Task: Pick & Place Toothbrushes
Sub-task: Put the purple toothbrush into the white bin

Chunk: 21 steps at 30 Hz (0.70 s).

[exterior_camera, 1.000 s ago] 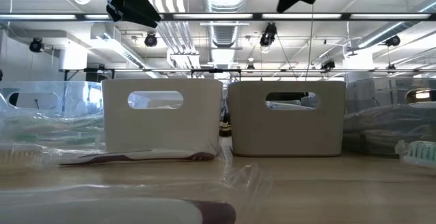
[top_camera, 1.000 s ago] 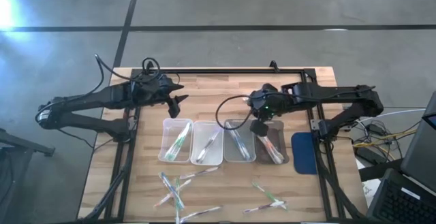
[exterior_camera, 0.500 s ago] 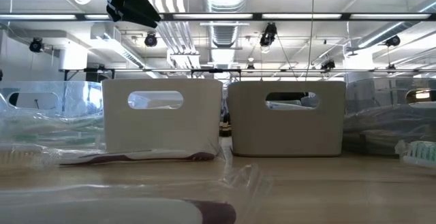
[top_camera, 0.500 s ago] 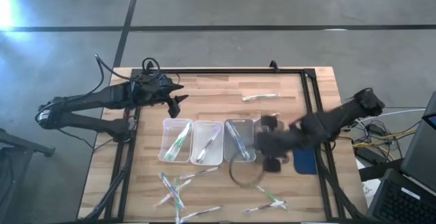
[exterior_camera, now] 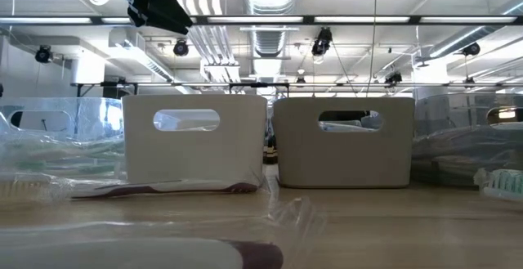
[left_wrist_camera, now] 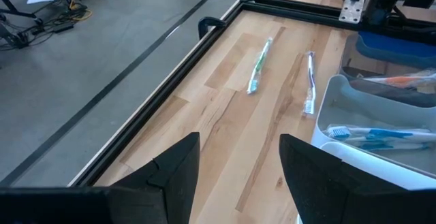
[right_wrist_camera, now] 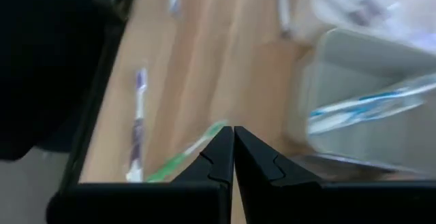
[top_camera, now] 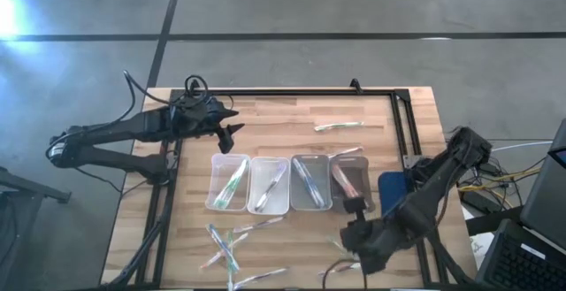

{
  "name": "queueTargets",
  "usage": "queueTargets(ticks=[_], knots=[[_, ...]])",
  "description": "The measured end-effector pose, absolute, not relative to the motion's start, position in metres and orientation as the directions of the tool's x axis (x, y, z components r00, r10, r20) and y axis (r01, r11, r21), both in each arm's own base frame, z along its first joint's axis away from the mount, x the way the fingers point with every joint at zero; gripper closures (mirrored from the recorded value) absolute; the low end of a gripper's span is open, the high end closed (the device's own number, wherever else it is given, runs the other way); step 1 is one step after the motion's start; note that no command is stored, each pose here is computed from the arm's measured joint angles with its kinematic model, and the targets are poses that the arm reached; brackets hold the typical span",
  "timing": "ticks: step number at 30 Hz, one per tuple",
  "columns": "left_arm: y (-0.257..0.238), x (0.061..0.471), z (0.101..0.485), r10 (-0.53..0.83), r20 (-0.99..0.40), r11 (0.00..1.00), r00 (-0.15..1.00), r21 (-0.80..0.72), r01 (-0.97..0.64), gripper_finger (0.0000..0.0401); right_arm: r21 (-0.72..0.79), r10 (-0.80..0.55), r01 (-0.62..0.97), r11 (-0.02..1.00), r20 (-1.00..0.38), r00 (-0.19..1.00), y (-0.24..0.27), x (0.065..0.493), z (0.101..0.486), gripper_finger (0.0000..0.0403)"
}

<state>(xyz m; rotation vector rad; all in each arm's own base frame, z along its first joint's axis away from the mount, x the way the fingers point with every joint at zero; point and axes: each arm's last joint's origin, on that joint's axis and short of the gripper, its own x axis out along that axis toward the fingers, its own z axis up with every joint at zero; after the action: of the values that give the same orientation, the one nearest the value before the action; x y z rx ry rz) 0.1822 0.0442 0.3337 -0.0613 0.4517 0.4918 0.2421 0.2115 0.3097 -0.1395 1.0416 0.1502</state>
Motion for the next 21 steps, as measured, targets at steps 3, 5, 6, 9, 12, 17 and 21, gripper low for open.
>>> queueTargets(ticks=[3, 5, 6, 9, 12, 17, 21], knots=[[0.044, 0.182, 0.333, 0.442, -0.436, 0.882, 0.784, 0.051, -0.468, 0.0194, -0.015, 0.077, -0.199, 0.98, -0.892, 0.446, 0.228, 0.241, 0.295, 0.0394], [0.044, 0.182, 0.333, 0.441, -0.435, 0.882, 0.785, 0.051, -0.468, 0.0194, 0.018, 0.095, -0.188, 0.982, -0.906, 0.413, 0.237, 0.241, 0.286, 0.0394], [0.044, 0.182, 0.333, 0.442, -0.435, 0.882, 0.785, 0.051, -0.468, 0.0194, 0.032, 0.102, -0.173, 0.984, -0.907, 0.408, 0.242, 0.241, 0.282, 0.0394], [0.044, 0.182, 0.333, 0.441, -0.435, 0.882, 0.785, 0.051, -0.468, 0.0194, 0.098, 0.138, -0.122, 0.988, -0.911, 0.389, 0.253, 0.242, 0.273, 0.0394], [0.044, 0.182, 0.333, 0.441, -0.435, 0.882, 0.785, 0.051, -0.468, 0.0194, 0.172, 0.177, -0.047, 0.984, -0.914, 0.366, 0.262, 0.244, 0.266, 0.0394], [0.044, 0.182, 0.333, 0.442, -0.435, 0.882, 0.785, 0.051, -0.468, 0.0194, 0.225, 0.18, 0.104, 0.969, -0.926, 0.333, 0.266, 0.247, 0.255, 0.0394], [0.044, 0.182, 0.333, 0.442, -0.435, 0.882, 0.784, 0.051, -0.468, 0.0194, 0.206, 0.16, 0.131, 0.97, -0.941, 0.298, 0.271, 0.251, 0.241, 0.0394]])
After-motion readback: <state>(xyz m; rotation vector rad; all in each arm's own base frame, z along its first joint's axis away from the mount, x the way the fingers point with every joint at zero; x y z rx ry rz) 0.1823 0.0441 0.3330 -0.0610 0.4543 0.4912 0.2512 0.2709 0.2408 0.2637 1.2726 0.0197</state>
